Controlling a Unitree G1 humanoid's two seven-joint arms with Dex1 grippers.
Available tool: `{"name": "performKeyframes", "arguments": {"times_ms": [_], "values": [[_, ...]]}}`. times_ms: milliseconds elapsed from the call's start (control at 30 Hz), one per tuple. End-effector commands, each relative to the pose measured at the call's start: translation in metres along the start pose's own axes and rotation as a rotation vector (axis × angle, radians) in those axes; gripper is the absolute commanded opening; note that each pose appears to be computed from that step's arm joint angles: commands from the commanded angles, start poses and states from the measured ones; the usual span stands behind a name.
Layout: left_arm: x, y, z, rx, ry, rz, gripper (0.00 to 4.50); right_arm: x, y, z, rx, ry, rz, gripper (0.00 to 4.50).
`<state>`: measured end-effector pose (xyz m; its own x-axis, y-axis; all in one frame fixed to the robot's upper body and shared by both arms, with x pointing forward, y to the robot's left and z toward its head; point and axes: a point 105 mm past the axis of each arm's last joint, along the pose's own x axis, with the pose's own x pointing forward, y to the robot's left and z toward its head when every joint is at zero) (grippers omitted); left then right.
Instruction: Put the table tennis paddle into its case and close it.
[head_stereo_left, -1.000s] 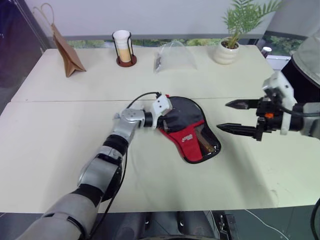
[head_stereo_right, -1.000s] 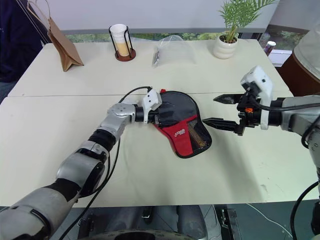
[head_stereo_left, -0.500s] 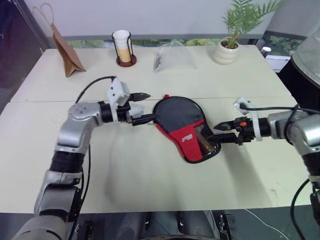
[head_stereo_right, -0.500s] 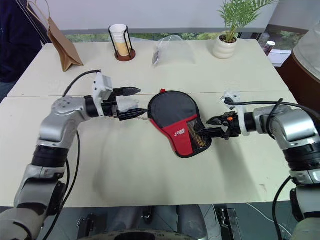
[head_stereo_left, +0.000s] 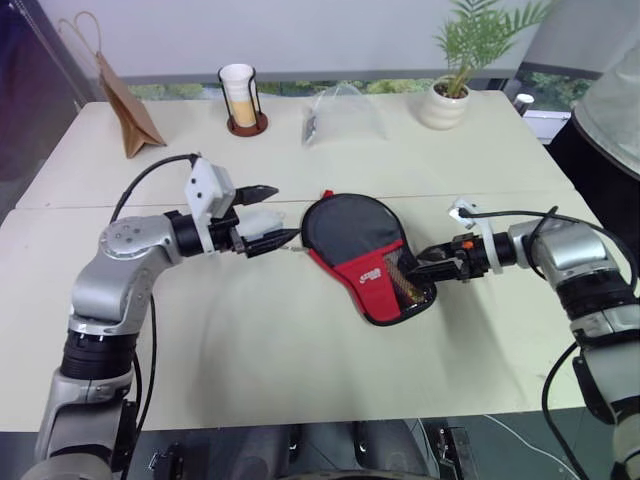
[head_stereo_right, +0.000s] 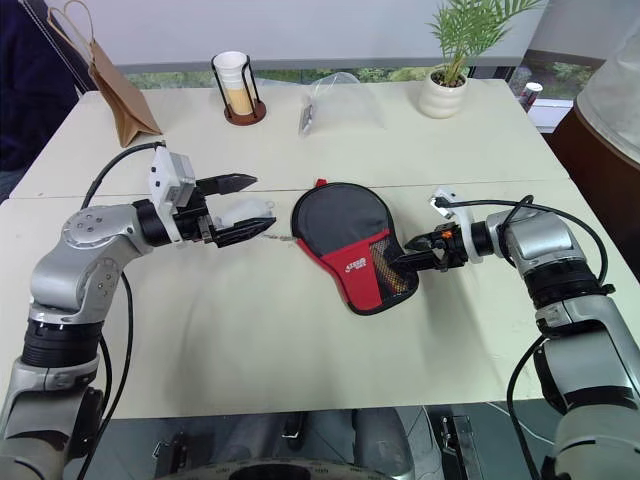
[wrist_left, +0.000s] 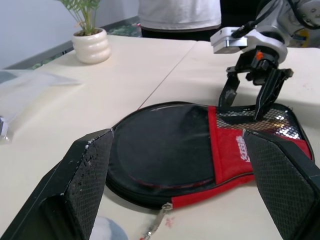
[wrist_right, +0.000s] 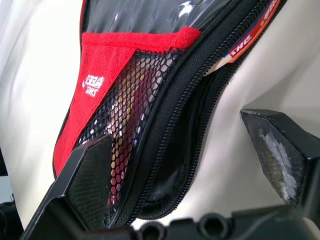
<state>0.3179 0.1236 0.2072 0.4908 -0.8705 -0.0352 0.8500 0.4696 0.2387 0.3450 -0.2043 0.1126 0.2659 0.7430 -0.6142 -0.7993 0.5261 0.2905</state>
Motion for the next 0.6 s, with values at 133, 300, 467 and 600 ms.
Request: {"name": "performKeyframes", "arguments": {"times_ms": [133,300,467,600], "values": [[-0.006,0.004,0.019,0.046,-0.047,0.041,4.28,0.023,0.017,-0.017,0.004,0.082,0.099,2.31],[-0.006,0.006,0.022,0.053,-0.056,0.058,4.28,0.030,0.019,-0.024,0.037,0.097,0.106,0.02],[-0.007,0.008,0.023,0.059,-0.064,0.070,4.28,0.025,0.024,-0.033,0.134,0.076,0.109,0.02],[-0.007,0.008,0.024,0.060,-0.071,0.075,4.28,0.022,0.047,-0.038,0.238,0.038,0.155,0.02]]}}
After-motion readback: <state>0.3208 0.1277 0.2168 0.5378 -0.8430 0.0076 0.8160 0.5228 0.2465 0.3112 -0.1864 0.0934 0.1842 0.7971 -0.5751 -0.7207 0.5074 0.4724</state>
